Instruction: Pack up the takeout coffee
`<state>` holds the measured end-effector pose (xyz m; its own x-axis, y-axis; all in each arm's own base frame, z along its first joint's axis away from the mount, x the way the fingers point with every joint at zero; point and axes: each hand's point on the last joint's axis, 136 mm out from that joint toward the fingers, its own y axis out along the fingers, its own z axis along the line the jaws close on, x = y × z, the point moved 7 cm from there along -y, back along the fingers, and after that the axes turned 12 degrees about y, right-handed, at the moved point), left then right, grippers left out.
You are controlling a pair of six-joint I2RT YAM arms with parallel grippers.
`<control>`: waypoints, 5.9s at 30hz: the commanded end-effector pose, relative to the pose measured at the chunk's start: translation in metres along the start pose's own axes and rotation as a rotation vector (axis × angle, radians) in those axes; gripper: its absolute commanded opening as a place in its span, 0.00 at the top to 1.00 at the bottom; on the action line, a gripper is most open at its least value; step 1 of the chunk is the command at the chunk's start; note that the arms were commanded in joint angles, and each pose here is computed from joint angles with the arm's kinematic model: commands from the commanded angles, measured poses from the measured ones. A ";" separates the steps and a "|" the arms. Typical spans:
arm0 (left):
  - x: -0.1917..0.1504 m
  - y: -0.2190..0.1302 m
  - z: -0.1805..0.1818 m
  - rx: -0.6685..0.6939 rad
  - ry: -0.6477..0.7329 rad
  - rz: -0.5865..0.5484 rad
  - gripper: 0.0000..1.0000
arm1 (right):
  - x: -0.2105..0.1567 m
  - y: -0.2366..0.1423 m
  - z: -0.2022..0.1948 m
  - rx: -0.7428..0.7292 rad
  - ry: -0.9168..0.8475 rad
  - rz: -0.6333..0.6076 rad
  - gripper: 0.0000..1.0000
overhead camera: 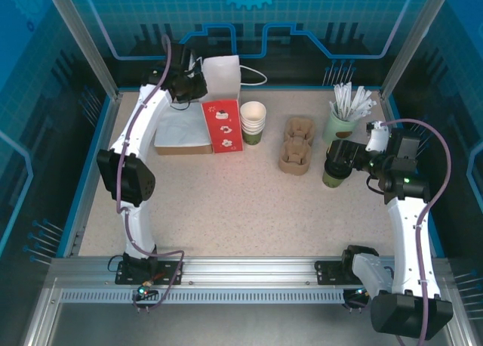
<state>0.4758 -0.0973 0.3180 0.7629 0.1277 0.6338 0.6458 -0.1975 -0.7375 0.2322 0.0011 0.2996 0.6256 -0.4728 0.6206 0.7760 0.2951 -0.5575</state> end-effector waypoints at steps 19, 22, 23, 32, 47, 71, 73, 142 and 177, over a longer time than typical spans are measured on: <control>0.029 -0.086 -0.004 0.039 0.087 -0.187 1.00 | 0.000 0.000 -0.001 0.006 0.020 0.009 0.00; 0.032 -0.102 -0.006 0.034 0.088 -0.225 1.00 | 0.000 0.001 -0.002 0.006 0.023 0.014 0.00; 0.033 -0.108 -0.007 0.031 0.089 -0.238 1.00 | 0.000 0.000 -0.002 0.006 0.025 0.014 0.00; 0.026 -0.168 -0.010 0.013 0.090 -0.332 1.00 | -0.002 0.001 -0.002 0.011 0.036 0.021 0.00; -0.113 -0.252 -0.015 -0.169 -0.010 -0.288 1.00 | -0.003 0.006 0.006 0.057 0.110 0.117 0.06; -0.193 -0.171 -0.033 -0.263 -0.164 -0.018 1.00 | -0.001 0.096 0.040 -0.187 -0.068 0.426 0.39; -0.194 -0.164 -0.034 -0.241 -0.152 -0.008 1.00 | 0.001 0.107 0.041 -0.205 -0.084 0.438 0.40; -0.186 -0.211 -0.027 -0.264 -0.059 -0.179 0.01 | -0.020 0.197 0.012 -0.315 -0.027 0.650 0.65; -0.191 -0.208 -0.023 -0.246 -0.053 -0.173 0.01 | -0.031 0.209 0.000 -0.365 -0.009 0.704 0.77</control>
<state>0.1999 -0.1061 0.3528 0.6645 0.2490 0.7046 0.7320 -0.4068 -0.5465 0.3771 0.0732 0.1698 0.9584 -0.2679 0.0982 0.1627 0.2303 -0.9594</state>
